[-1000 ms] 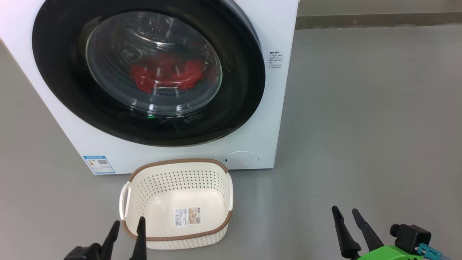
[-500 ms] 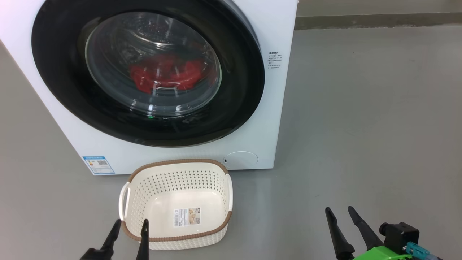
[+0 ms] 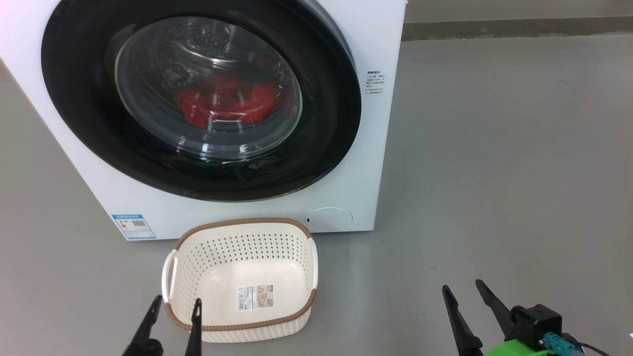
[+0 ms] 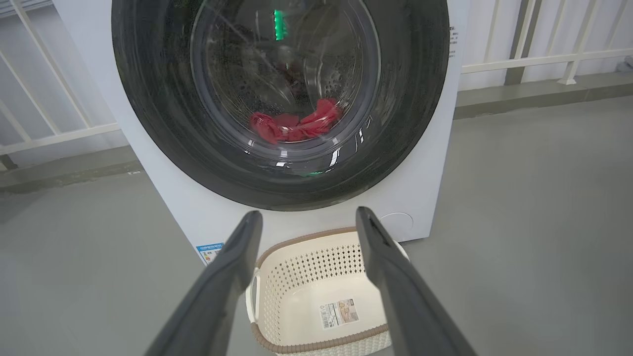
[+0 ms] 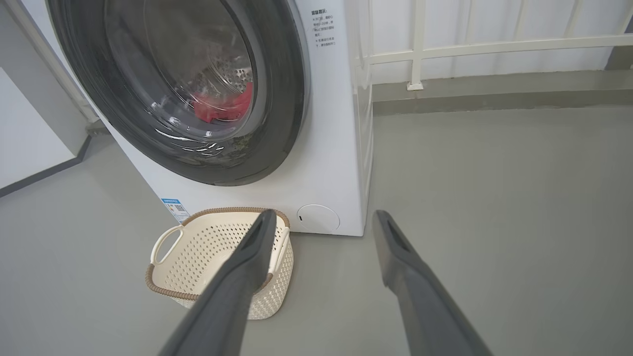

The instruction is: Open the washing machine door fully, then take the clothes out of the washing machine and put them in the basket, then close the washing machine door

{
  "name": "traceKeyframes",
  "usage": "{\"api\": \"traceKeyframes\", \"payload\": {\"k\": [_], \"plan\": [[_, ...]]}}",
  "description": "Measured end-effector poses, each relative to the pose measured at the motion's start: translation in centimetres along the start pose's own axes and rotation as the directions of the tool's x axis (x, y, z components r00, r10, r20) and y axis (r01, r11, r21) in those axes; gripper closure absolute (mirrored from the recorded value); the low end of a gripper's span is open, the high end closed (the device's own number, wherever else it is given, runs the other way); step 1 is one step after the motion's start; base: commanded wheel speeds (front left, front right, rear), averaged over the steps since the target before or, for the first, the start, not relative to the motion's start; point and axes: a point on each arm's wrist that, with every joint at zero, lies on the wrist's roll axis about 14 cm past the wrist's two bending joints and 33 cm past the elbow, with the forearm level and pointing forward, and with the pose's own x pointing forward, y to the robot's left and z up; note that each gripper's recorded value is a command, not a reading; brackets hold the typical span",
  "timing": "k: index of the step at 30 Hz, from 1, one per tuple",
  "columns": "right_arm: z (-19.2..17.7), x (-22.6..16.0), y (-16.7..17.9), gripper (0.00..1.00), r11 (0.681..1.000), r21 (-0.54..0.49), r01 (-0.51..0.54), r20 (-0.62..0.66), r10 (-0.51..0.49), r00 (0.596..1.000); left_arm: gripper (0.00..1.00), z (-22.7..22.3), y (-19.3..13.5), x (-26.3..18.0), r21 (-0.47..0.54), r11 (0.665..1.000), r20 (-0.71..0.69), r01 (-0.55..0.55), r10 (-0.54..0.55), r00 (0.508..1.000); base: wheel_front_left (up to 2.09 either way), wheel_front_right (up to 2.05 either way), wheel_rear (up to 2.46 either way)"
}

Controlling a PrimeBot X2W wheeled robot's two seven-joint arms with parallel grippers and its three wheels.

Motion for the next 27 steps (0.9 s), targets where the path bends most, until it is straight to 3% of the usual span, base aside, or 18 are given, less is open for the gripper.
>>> {"api": "traceKeyframes", "payload": {"k": [7,27], "plan": [[0.23,0.0,0.11,0.0,0.999,-0.04,-0.008,0.011,0.008,1.0,0.0,0.49,-0.43,0.04,0.048,0.999,0.022,0.016,-0.017,1.0,0.0,0.0,0.0],[0.05,0.18,0.24,0.0,0.999,-0.038,-0.013,0.01,0.013,1.0,0.0,0.92,-0.55,0.15,0.049,0.999,0.036,0.021,-0.023,0.999,0.0,0.0,0.0]]}}
